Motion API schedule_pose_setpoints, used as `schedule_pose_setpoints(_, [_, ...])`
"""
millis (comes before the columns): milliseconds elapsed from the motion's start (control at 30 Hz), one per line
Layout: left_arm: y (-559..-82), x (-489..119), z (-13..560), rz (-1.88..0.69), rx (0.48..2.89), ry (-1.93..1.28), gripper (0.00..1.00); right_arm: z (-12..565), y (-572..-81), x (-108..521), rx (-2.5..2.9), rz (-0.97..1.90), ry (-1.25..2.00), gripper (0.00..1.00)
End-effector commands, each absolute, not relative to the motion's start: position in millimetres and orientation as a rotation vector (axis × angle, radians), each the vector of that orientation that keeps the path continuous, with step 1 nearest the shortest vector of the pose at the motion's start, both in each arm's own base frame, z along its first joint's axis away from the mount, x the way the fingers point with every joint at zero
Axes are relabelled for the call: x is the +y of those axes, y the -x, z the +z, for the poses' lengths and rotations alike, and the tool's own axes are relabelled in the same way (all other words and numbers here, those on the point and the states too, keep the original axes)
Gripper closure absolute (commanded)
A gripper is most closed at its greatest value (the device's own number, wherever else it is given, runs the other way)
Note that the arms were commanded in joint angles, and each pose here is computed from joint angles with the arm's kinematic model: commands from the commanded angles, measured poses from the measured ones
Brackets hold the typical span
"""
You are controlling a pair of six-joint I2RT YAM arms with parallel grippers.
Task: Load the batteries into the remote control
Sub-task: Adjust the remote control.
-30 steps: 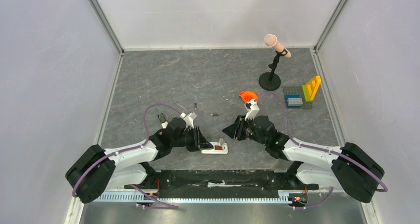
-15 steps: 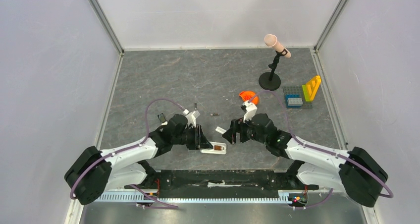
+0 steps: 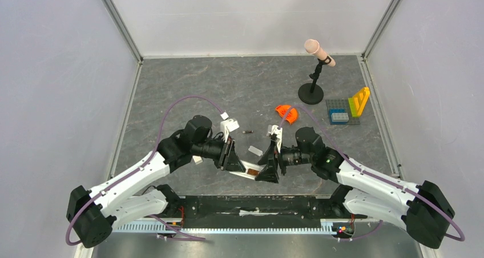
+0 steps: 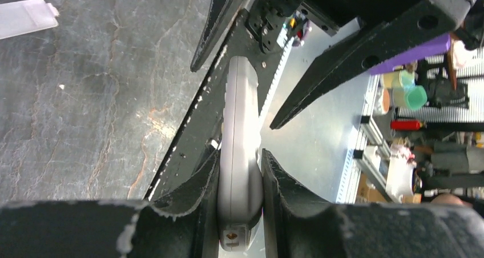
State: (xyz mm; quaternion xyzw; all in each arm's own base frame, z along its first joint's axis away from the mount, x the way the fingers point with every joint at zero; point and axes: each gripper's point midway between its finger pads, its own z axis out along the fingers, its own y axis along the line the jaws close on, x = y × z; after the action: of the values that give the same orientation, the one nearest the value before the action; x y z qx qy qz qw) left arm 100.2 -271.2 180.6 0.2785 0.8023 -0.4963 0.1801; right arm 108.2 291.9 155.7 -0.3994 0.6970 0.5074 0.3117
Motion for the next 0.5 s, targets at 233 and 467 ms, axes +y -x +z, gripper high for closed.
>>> schedule_pose_setpoints(233, [-80.9, -271.5, 223.4, -1.478, 2.017, -1.114, 0.98, 193.6, -72.0, 295.2, 1.667, 1.565, 1.205, 0.62])
schedule_pose_setpoints(467, [-78.2, -274.0, 236.5, -1.521, 1.935, -1.109, 0.77, 207.7, -75.2, 301.9, 1.638, 1.615, 1.121, 0.93])
